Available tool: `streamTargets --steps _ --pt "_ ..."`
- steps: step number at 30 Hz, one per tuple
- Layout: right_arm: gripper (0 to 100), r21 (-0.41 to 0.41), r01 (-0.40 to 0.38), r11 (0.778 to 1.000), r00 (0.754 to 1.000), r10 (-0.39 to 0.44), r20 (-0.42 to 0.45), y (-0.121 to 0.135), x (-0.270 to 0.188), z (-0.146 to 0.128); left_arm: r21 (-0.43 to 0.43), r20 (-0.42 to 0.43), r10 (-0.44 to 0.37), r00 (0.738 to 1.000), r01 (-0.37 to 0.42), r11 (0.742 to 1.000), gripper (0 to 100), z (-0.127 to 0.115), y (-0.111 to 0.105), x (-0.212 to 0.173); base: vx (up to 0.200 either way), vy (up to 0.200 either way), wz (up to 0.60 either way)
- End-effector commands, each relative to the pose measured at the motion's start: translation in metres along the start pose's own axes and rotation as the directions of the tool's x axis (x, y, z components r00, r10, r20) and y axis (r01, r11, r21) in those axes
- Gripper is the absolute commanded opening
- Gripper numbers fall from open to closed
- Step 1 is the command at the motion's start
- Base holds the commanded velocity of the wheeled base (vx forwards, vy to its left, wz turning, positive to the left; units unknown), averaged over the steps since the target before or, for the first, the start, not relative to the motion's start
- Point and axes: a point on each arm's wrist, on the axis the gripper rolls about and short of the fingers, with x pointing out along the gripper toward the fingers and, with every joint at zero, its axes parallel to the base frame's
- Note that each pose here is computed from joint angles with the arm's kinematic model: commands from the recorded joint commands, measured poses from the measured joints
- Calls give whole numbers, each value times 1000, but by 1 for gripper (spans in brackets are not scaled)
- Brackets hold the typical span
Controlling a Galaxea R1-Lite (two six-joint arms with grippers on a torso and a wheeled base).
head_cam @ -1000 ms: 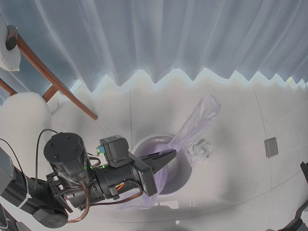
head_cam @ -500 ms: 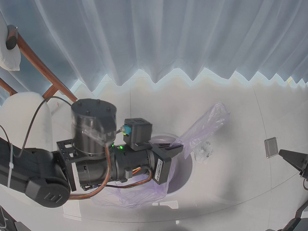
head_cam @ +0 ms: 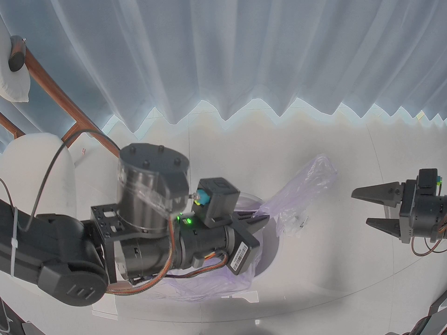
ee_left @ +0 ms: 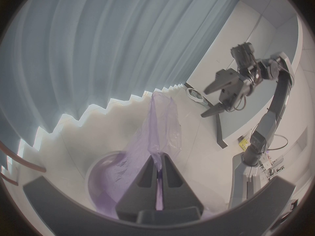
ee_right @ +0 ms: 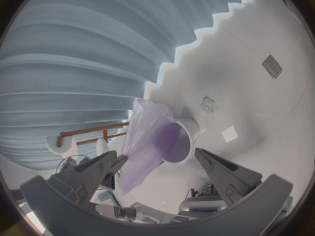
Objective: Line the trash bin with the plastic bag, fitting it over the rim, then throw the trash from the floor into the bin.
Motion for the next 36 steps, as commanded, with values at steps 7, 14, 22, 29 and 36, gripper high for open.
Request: streamTargets --steps 7,14,22,29,36 --pt "100 -19 123 992 992 -123 -27 5 59 14 51 -53 10 999 -8 999 0 -24 -9 -3 0 0 0" --pt "100 -42 125 991 992 -125 4 19 77 29 49 -55 15 998 -12 999 0 -25 -8 -3 0 0 0" --pt "100 -106 192 976 981 -194 -2 14 90 19 41 -55 16 998 -14 999 0 -25 -8 -3 0 0 0" --pt "100 -111 192 975 981 -191 22 16 87 20 38 -55 43 998 -41 998 0 -25 -6 -3 0 0 0" --pt "100 -121 211 970 977 -214 -9 12 92 13 36 -51 50 997 -48 998 0 -23 -5 -3 0 0 0"
